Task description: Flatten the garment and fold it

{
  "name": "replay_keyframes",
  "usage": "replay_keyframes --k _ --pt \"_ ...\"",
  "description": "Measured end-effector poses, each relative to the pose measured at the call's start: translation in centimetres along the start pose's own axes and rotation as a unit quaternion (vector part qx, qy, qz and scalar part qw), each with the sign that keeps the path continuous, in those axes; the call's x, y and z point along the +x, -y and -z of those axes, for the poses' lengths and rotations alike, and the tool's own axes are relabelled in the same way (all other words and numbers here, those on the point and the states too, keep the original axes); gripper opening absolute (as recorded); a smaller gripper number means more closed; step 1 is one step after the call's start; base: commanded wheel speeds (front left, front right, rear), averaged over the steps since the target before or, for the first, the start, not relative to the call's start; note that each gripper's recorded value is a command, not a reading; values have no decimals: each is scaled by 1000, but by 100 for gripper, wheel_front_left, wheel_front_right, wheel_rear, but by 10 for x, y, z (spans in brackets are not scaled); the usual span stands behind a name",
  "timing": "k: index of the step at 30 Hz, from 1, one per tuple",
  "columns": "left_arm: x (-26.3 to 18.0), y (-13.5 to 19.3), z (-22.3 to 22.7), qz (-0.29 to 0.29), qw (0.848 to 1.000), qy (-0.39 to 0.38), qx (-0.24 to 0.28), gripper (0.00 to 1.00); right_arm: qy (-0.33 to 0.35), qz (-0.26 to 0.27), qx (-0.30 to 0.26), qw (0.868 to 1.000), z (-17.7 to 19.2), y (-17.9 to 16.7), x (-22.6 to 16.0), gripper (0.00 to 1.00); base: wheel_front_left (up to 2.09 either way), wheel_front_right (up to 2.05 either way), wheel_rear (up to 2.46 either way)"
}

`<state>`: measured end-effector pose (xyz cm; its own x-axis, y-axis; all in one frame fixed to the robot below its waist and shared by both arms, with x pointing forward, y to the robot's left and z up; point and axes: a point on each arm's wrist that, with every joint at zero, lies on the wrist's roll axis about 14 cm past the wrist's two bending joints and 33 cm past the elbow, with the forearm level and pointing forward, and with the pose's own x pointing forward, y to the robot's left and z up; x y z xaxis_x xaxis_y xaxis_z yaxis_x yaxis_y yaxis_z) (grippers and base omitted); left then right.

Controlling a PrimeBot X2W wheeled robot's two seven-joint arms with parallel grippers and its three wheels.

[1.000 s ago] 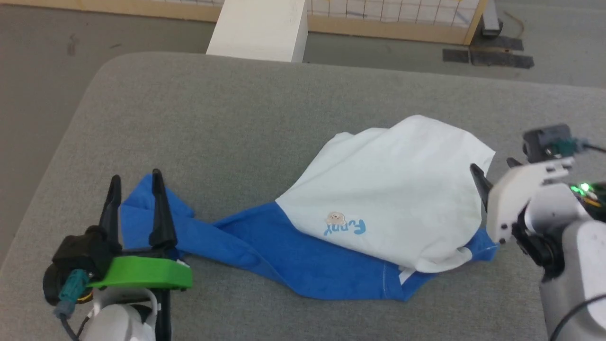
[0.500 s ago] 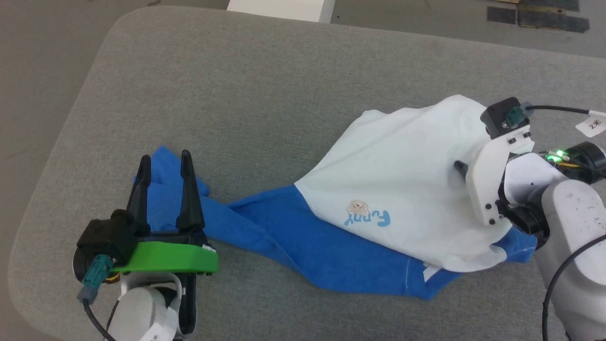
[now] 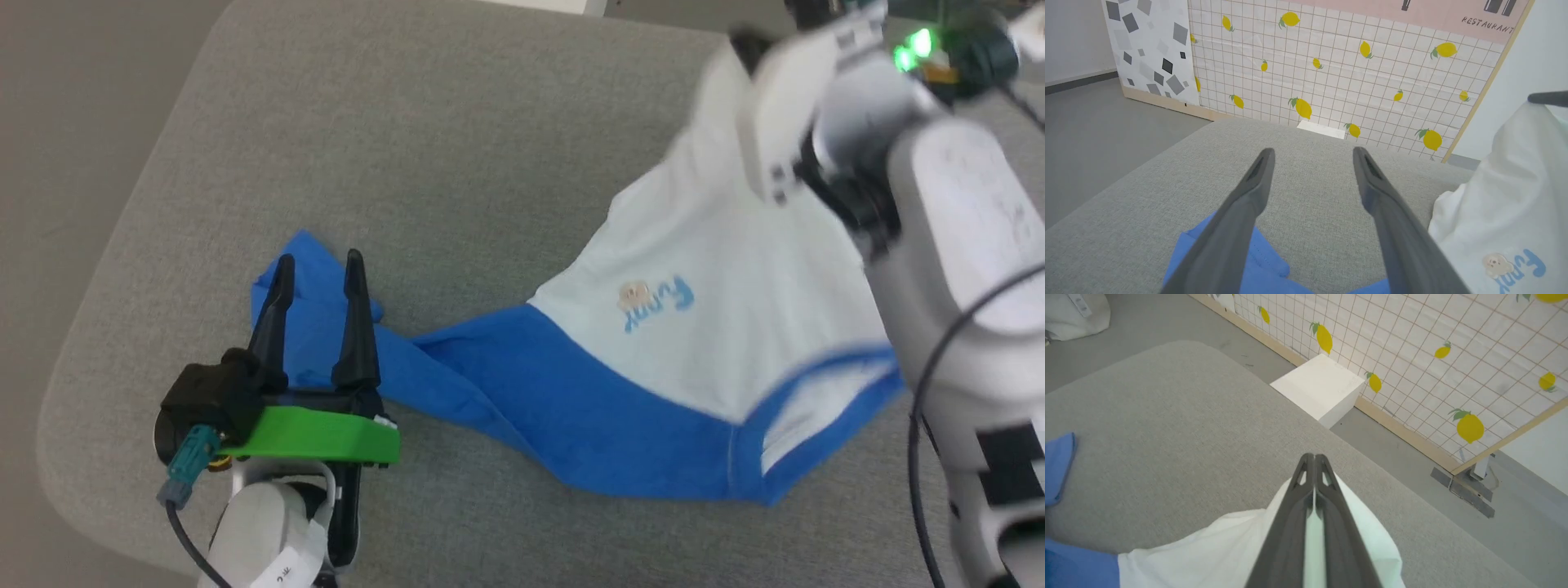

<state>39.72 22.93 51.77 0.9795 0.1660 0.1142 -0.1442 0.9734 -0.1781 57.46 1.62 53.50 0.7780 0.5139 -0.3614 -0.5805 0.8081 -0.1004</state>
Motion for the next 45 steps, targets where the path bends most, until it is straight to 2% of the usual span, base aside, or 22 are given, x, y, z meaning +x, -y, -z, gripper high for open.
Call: replay_keyframes --k 3,6,7,8,12,17,22,27,30,37,40,45 --pt "0 -5 5 -7 1000 -7 3 100 46 -7 -10 999 -31 -10 16 0 0 0 0" --pt "-1 -9 10 -15 1000 -16 5 100 33 -19 -12 999 -23 -21 33 0 0 0 0" --pt "-1 -10 12 -17 1000 -18 5 100 20 -23 -12 999 -14 -25 38 15 0 0 0" --pt "-1 -11 13 -18 1000 -21 3 100 1 -29 -11 1000 -1 -30 43 100 0 0 0" --pt "-1 -12 16 -23 999 -25 0 100 -22 -43 -1 999 22 -40 50 100 0 0 0" --pt "-2 -12 13 -24 999 -21 -6 100 39 -42 46 997 -2 -34 42 100 0 0 0" --pt "-5 -10 1 -20 1000 -5 -12 100 114 -2 82 990 -25 -2 10 100 0 0 0" --pt "-13 -5 -8 -12 1000 7 -18 100 121 67 107 984 2 44 -32 100 0 0 0" --pt "-15 1 -11 -5 1000 11 -23 100 87 104 118 984 34 64 -57 100 0 0 0" --pt "-13 16 -12 17 999 14 -33 100 -51 166 104 979 107 97 -96 100 0 0 0" --pt "-12 18 -7 20 999 7 -37 100 -114 167 94 975 131 97 -96 100 0 0 0" --pt "-9 15 2 13 999 -5 -35 100 -203 129 72 968 165 72 -79 100 0 0 0"
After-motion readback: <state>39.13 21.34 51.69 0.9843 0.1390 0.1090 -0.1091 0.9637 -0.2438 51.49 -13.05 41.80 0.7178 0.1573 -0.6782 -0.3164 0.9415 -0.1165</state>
